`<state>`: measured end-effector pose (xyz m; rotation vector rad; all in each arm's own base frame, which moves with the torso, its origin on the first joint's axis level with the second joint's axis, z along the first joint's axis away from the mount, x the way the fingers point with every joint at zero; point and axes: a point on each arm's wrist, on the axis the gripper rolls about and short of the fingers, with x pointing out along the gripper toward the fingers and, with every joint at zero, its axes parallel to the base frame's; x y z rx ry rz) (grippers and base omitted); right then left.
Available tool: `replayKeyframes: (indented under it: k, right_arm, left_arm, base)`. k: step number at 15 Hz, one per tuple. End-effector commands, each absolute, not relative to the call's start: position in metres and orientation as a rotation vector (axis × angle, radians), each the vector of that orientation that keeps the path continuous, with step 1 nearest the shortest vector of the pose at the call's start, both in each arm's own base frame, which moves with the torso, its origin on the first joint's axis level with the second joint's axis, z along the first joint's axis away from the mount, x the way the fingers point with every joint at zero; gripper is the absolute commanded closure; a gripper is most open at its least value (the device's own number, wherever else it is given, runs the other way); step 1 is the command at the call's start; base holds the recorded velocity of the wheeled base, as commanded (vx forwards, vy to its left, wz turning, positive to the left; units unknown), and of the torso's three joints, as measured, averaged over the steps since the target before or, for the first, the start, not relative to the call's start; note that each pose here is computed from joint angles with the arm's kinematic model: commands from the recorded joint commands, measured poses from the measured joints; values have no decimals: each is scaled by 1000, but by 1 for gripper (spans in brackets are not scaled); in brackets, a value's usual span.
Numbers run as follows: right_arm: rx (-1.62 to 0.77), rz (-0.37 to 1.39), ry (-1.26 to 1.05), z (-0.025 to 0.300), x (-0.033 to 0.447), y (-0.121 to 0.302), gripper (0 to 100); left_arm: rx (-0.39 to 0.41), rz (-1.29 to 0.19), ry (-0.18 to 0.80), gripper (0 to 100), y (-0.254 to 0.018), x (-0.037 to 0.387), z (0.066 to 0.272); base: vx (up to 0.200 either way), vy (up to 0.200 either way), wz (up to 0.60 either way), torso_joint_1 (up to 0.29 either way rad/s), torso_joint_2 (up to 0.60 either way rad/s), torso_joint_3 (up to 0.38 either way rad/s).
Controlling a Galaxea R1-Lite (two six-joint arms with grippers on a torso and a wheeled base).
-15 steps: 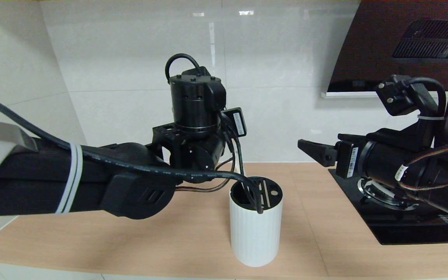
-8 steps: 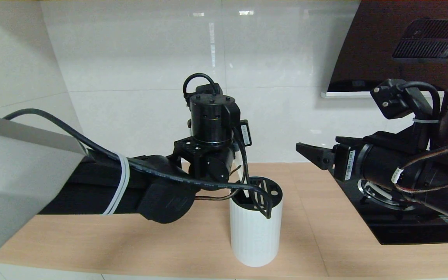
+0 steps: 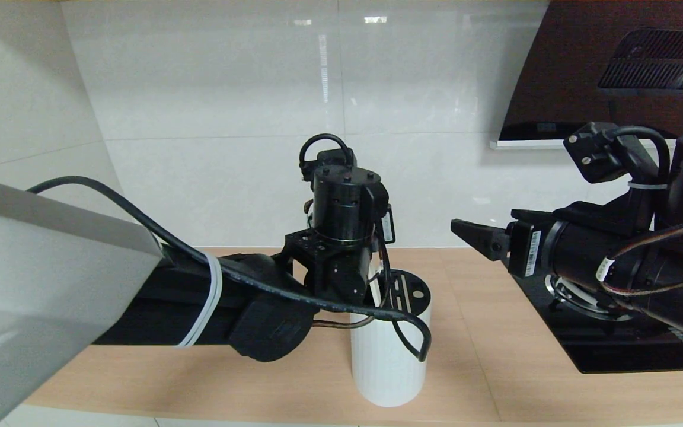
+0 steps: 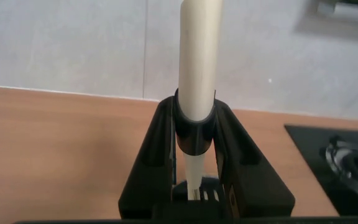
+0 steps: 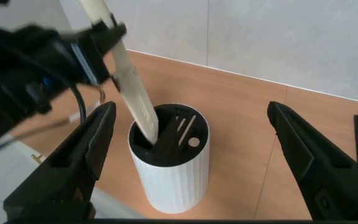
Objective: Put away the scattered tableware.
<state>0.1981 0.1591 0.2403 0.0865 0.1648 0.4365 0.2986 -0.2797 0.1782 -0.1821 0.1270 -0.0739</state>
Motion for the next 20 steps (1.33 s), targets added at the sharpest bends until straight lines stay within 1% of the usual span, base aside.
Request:
replayKeyframes:
  k: [1, 4, 7, 10, 13, 15, 20]
  right_arm:
    - [86, 437, 167, 240, 198, 160, 0]
    - [83, 436, 172, 238, 199, 160, 0]
    - [79, 436, 179, 236, 200, 161, 0]
    - [78, 436, 182, 235, 200, 161, 0]
    - [78, 436, 182, 235, 200, 161, 0]
    - [78, 436, 182, 235, 200, 161, 0]
    - [77, 435, 183, 235, 201, 162, 0]
  left_arm:
    - [-166, -92, 145, 100, -285, 292, 172]
    - [-116, -101, 197, 100, -292, 290, 148]
    - [-84, -96, 230, 100, -297, 295, 128]
    - [-73, -95, 248, 100, -300, 296, 117]
    - [-35, -108, 284, 100, -307, 292, 98]
    - [-25, -110, 295, 100, -309, 292, 92]
    - [-23, -110, 297, 100, -309, 291, 91]
  base:
    - [0, 0, 0, 0, 0, 0]
    - [0, 0, 0, 0, 0, 0]
    - [0, 0, 0, 0, 0, 0]
    - [0, 0, 0, 0, 0, 0]
    - [0, 0, 0, 0, 0, 0]
    - [0, 0, 0, 0, 0, 0]
    - [0, 0, 0, 0, 0, 0]
